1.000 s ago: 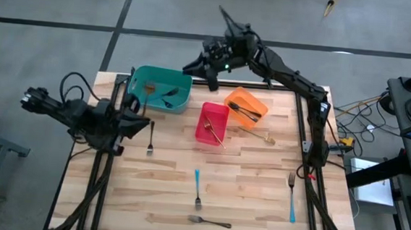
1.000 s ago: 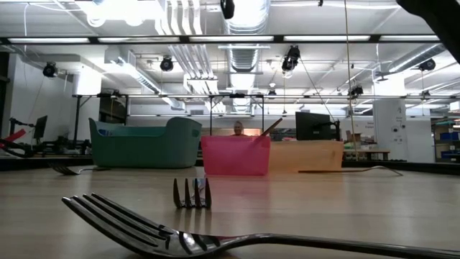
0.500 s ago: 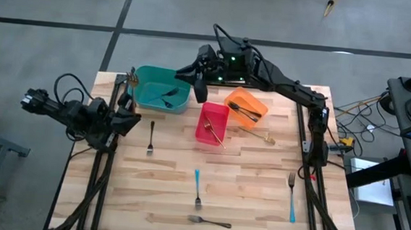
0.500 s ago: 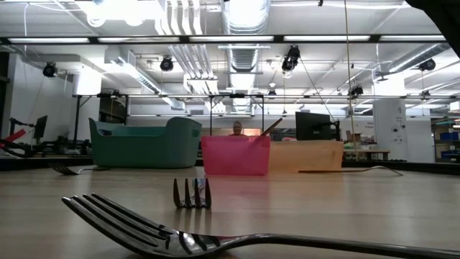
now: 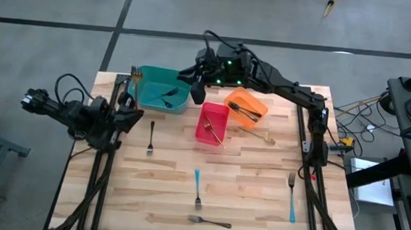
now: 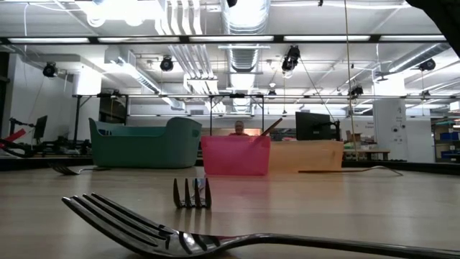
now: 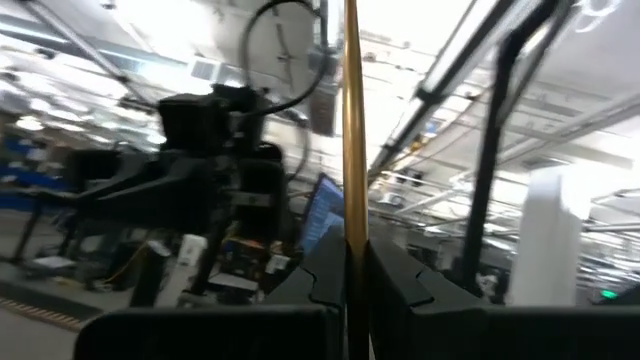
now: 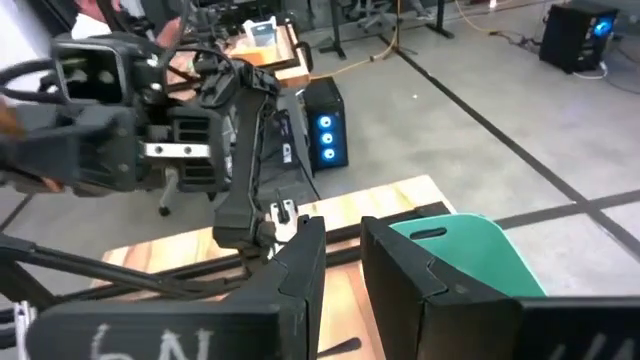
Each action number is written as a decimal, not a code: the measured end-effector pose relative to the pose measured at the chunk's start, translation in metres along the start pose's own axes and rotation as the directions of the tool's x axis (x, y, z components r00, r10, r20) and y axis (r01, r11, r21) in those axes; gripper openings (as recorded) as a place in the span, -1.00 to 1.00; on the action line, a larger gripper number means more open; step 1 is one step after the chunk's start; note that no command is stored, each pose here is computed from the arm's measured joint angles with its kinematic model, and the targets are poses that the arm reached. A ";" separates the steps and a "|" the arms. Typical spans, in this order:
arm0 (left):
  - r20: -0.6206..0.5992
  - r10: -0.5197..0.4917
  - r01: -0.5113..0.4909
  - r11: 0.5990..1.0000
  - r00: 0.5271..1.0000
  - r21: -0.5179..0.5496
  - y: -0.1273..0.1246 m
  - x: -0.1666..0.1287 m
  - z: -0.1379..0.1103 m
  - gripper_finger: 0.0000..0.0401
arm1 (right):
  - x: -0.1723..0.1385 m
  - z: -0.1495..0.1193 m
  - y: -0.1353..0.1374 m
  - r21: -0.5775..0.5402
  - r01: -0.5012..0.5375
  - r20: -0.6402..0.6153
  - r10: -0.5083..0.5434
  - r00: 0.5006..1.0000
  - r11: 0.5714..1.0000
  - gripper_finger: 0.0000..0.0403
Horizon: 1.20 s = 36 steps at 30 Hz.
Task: Sort silverware by color (type)
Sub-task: Put the golden fork into the red bin
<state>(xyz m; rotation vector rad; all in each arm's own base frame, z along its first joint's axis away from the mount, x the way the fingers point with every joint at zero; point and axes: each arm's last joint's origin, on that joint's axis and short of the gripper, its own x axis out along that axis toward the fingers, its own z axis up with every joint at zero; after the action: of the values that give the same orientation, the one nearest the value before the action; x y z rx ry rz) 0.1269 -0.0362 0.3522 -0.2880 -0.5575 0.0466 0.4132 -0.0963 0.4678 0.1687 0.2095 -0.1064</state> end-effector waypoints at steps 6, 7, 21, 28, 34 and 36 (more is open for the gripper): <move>0.006 0.123 -0.123 0.992 0.992 0.016 0.004 0.000 0.000 -0.99 | -0.011 0.009 0.012 -0.005 0.022 0.036 -0.022 0.999 1.000 -0.71; 0.007 0.141 -0.141 0.990 0.990 0.023 0.004 0.000 0.000 -0.99 | -0.013 0.010 0.015 -0.006 0.032 0.044 -0.032 0.999 0.999 -0.71; 0.002 0.557 -0.537 0.800 0.830 0.267 0.011 0.008 -0.019 -0.99 | 0.000 0.013 0.045 0.166 0.029 0.178 -0.058 0.982 0.986 -0.69; 0.014 0.637 -0.601 0.720 0.771 0.348 0.004 0.027 -0.021 -0.99 | 0.001 0.012 0.042 0.320 0.012 0.171 -0.071 0.983 0.947 -0.39; 0.022 0.714 -0.658 0.633 0.700 0.408 -0.002 0.050 -0.023 -0.99 | 0.002 0.009 0.048 0.327 0.067 0.167 -0.128 0.978 0.943 -0.23; 0.022 0.735 -0.670 0.604 0.677 0.431 -0.004 0.054 -0.026 -0.99 | 0.002 0.009 0.050 0.324 0.091 0.172 -0.154 0.973 0.942 -0.23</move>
<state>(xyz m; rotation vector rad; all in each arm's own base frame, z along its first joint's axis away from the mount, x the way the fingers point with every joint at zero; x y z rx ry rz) 0.1868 -0.0400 0.3603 -0.0823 -0.2264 0.9147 0.4231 -0.0493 0.4839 0.4617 0.0049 -0.2807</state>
